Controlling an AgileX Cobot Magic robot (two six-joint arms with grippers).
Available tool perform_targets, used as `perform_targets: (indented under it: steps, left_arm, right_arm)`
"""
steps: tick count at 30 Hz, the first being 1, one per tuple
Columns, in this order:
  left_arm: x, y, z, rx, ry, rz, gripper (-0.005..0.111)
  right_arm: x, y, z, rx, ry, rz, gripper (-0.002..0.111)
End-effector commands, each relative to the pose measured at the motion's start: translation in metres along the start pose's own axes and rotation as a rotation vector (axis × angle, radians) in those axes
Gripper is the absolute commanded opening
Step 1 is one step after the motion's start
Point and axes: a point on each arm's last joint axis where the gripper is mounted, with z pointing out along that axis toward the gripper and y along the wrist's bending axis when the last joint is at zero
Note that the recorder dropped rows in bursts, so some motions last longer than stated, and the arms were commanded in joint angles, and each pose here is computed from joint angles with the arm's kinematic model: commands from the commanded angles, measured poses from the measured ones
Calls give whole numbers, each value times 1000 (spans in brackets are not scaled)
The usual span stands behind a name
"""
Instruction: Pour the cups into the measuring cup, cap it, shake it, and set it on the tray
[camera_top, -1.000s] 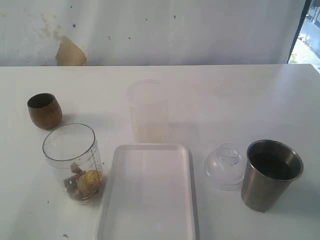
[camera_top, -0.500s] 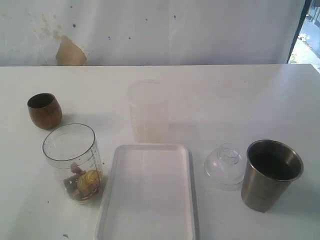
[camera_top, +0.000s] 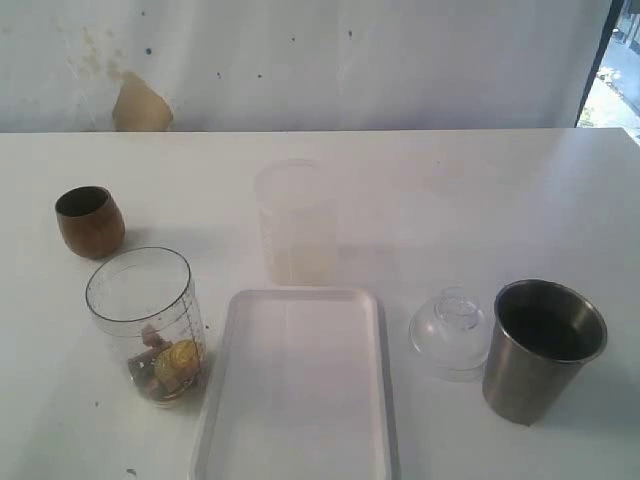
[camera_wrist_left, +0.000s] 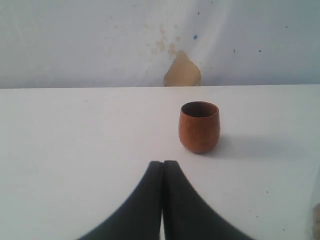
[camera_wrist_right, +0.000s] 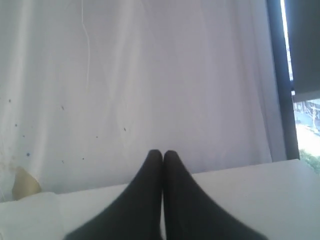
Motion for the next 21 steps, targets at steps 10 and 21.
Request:
perform_targets:
  steps: [10,21]
  left_arm:
    - [2,0,0,-3,4,-9,0]
    - [2,0,0,-3,2,-9,0]
  right_arm:
    - [-67,17,55,54,266,7,29]
    - [-19,31,80,-118,608,-102,82]
